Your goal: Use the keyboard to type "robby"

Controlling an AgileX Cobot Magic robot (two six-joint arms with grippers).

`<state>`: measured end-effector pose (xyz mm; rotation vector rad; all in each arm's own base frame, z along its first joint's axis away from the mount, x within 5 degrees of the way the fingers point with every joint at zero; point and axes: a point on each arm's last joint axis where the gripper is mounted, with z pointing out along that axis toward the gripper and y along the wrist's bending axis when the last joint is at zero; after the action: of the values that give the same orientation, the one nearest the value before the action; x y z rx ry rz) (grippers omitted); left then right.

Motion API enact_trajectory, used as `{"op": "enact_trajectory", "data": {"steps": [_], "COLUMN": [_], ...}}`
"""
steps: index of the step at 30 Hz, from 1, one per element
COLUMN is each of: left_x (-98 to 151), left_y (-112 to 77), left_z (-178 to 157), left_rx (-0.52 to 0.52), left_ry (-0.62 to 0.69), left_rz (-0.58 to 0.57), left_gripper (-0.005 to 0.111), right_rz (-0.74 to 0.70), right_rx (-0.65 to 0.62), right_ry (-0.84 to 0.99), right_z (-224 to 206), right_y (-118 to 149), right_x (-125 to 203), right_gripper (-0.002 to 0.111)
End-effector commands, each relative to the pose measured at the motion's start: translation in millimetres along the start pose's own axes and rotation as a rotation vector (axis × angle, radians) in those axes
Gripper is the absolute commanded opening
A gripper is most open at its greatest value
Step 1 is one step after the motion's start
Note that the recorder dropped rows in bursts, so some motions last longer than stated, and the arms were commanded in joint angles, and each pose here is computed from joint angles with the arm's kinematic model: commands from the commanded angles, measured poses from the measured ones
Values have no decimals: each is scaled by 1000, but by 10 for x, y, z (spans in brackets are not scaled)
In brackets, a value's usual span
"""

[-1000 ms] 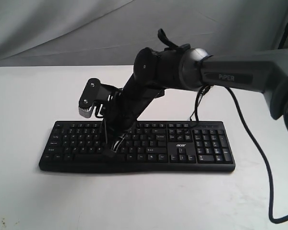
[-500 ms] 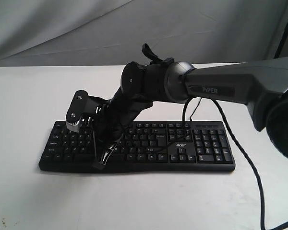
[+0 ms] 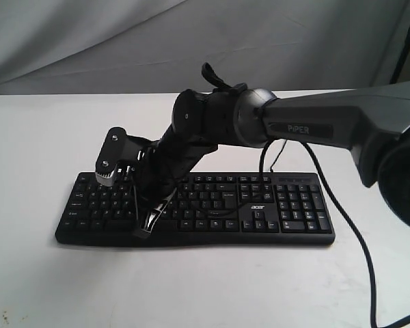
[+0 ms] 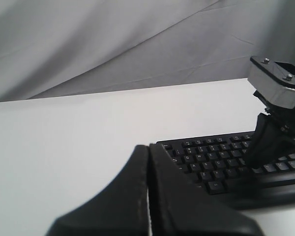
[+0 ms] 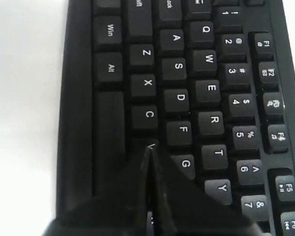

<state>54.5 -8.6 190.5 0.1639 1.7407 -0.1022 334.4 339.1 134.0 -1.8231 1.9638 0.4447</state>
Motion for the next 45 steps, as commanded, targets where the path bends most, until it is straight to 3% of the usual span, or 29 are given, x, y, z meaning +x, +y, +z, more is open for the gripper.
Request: {"op": "enact_trajectory", "data": {"steps": [1,45], "left_x": [7,7], "left_y": [-2,-2], "left_z": [1,1], "left_rx": [4,4], "left_ry": [-5,-5], "left_rz": [3,3], "left_gripper": [0,0], "right_rz": [-1,38], "right_rx": [24,24], "right_ry": [-3,11], "right_z": [-19,34], "right_y": [-43,-73], "right_x": [2,62], "right_gripper": [0,0]}}
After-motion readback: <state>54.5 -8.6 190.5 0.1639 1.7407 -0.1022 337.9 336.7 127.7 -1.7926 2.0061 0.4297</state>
